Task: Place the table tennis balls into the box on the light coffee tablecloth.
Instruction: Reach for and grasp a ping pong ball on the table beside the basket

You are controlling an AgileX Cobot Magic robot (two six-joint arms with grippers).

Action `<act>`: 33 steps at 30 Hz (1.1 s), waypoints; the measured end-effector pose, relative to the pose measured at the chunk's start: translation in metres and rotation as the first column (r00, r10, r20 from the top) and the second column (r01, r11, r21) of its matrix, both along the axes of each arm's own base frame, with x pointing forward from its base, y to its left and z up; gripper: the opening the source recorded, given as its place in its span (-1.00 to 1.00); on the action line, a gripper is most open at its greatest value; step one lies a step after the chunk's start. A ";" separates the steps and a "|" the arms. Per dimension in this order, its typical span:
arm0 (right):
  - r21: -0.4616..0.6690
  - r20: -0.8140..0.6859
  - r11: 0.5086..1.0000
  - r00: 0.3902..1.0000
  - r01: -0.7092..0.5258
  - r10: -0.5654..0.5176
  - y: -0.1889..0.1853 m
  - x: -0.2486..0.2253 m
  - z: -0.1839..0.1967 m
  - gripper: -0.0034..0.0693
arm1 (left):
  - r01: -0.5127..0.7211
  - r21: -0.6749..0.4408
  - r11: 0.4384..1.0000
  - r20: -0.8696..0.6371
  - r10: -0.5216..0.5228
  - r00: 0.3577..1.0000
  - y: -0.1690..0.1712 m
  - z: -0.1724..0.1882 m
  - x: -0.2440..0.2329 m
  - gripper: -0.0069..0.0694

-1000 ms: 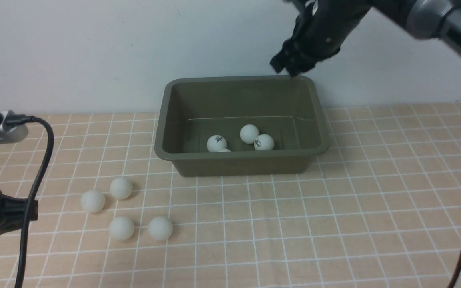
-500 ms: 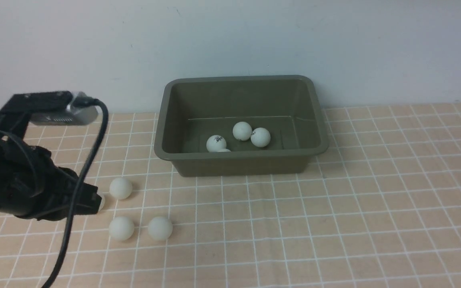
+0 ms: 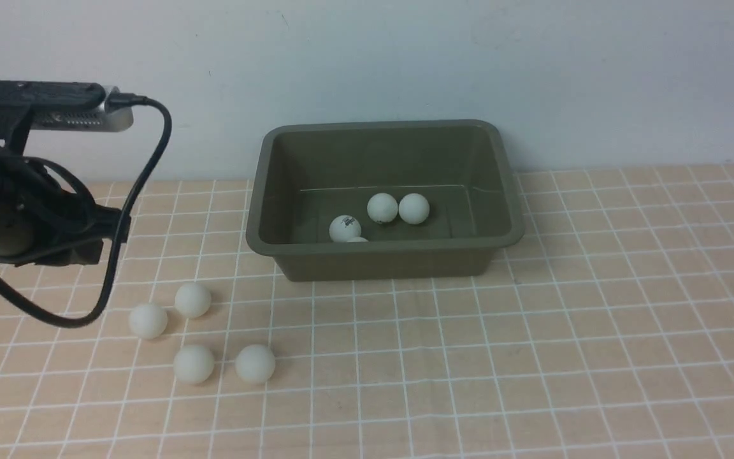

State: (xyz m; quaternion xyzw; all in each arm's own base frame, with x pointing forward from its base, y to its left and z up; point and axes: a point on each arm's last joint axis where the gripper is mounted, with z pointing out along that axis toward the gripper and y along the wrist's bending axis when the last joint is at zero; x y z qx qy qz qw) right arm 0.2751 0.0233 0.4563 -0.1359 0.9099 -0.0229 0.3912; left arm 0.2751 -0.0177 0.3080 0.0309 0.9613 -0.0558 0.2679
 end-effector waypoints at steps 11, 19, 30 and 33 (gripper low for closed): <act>-0.036 0.125 0.998 0.991 0.051 -0.046 -0.016 -0.108 -0.019 -0.95 | -0.047 -0.024 0.999 -0.090 0.045 0.995 -0.001 -0.030 0.021 0.31; -0.053 0.088 0.986 0.984 0.159 -0.154 -0.028 -0.163 -0.039 -0.95 | -0.059 -0.005 0.998 -0.205 0.057 0.977 0.000 -0.079 0.046 0.49; -0.025 0.197 0.977 0.959 0.214 -0.205 -0.036 -0.213 -0.029 -0.95 | -0.020 0.087 0.996 -0.184 0.036 0.982 0.006 -0.105 0.064 0.49; -0.021 0.209 0.976 0.956 0.215 -0.206 -0.036 -0.217 -0.029 -0.95 | -0.012 0.101 0.995 -0.181 0.031 0.983 0.007 -0.109 0.071 0.49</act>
